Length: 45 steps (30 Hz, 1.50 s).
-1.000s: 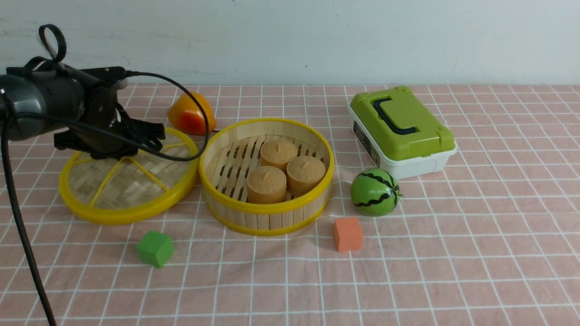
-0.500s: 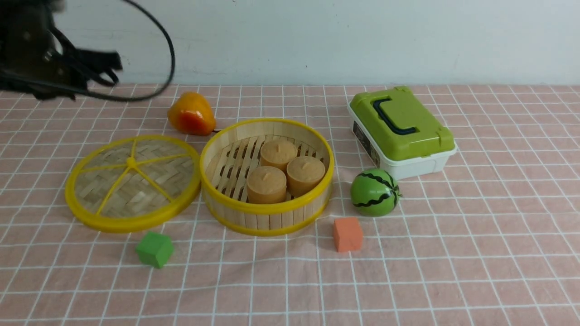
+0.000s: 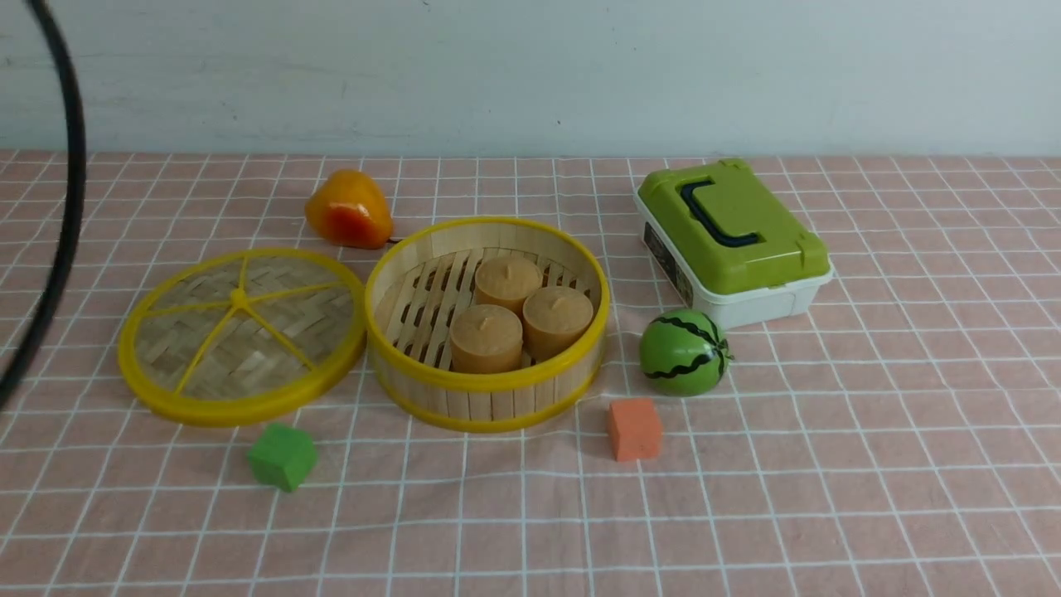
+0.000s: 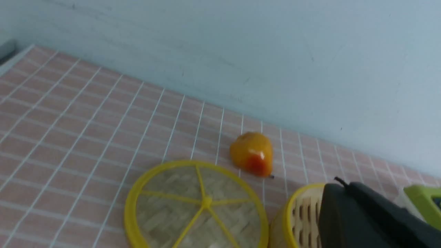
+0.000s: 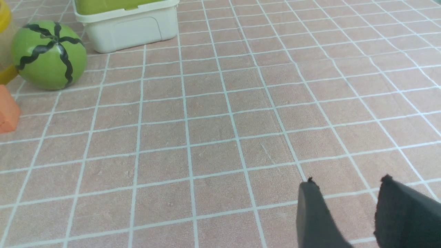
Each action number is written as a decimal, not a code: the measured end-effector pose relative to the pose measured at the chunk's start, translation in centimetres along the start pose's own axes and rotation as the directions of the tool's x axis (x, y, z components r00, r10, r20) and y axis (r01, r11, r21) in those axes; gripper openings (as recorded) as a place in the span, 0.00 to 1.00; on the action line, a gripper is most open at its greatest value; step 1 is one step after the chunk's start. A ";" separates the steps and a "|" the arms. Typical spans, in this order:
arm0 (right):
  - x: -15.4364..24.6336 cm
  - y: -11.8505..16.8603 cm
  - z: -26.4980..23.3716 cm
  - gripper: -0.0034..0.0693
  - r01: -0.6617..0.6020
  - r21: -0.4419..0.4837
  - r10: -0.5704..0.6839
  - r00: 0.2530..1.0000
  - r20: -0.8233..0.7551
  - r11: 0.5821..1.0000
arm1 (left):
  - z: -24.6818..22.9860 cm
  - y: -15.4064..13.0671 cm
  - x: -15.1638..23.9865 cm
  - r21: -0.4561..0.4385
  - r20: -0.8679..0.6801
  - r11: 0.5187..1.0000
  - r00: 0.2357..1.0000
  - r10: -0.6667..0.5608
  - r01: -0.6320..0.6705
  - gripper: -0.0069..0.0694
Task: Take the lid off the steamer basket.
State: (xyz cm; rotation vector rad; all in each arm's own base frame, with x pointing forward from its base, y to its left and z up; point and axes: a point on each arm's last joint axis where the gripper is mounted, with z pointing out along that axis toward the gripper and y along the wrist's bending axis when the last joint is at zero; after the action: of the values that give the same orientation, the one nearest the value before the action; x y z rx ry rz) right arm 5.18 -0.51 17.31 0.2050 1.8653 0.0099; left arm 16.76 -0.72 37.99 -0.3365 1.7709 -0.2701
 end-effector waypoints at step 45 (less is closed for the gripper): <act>0.0 0.0 0.0 0.38 0.000 0.000 0.000 1.000 0.000 1.000 | -6.6 9.1 21.3 0.028 -0.105 0.966 0.960 0.260 -0.259 0.07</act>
State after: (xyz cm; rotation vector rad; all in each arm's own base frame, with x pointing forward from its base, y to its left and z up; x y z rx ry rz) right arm 5.18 -0.51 17.31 0.2050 1.8653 0.0099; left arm 5.21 -0.11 16.86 -0.0775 1.8961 -0.1141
